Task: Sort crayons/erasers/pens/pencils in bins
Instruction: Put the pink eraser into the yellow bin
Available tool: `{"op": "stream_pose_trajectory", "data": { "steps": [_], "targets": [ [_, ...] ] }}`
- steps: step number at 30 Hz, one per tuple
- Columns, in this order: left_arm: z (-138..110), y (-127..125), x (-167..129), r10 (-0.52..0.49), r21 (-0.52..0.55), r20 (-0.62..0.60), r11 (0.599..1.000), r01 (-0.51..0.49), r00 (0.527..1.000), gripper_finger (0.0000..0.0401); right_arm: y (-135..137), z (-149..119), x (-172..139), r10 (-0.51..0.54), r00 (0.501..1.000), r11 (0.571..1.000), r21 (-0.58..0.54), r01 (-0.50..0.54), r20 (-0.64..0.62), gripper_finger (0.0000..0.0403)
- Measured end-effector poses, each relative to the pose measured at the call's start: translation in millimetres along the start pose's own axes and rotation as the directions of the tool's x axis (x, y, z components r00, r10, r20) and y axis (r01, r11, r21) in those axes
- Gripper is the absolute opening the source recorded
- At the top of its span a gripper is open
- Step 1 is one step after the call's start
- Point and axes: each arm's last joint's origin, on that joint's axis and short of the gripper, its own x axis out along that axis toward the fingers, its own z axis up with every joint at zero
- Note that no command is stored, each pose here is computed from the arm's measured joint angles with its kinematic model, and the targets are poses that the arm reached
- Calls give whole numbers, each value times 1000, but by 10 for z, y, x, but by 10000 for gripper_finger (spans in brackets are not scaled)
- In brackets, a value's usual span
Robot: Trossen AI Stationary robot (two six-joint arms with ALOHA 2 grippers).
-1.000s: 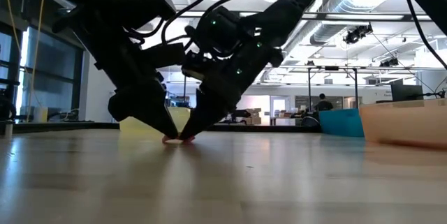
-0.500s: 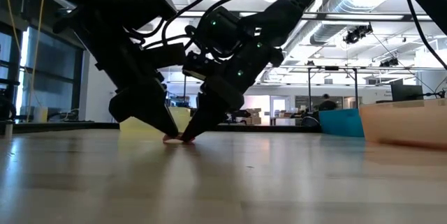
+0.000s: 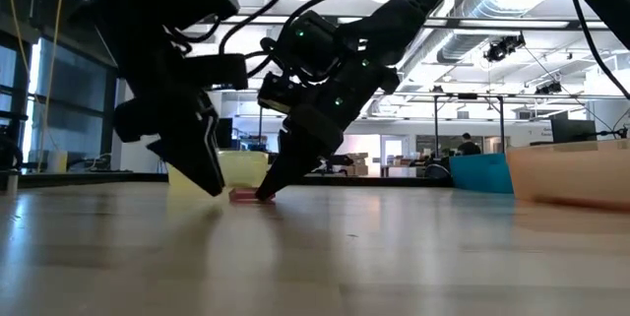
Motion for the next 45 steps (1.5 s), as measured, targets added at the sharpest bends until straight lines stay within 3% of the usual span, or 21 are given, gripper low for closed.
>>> {"op": "stream_pose_trajectory", "data": {
  "steps": [8,23,38,45],
  "targets": [
    [-82,63,-185,15,-6,-87,1000,-15,996,194,-1,0,3,0,1000,1000,6,0,5,46],
    [-175,214,-582,30,-1,-159,1000,-30,987,200,-73,97,-21,-4,998,996,94,-1,59,46],
    [-164,432,-1324,-61,-192,103,978,80,993,200,-208,185,-74,-33,992,990,138,16,120,46],
    [-251,603,-1658,-53,-322,235,938,129,971,196,-320,219,-143,-56,986,966,257,14,157,46]
  ]
}}
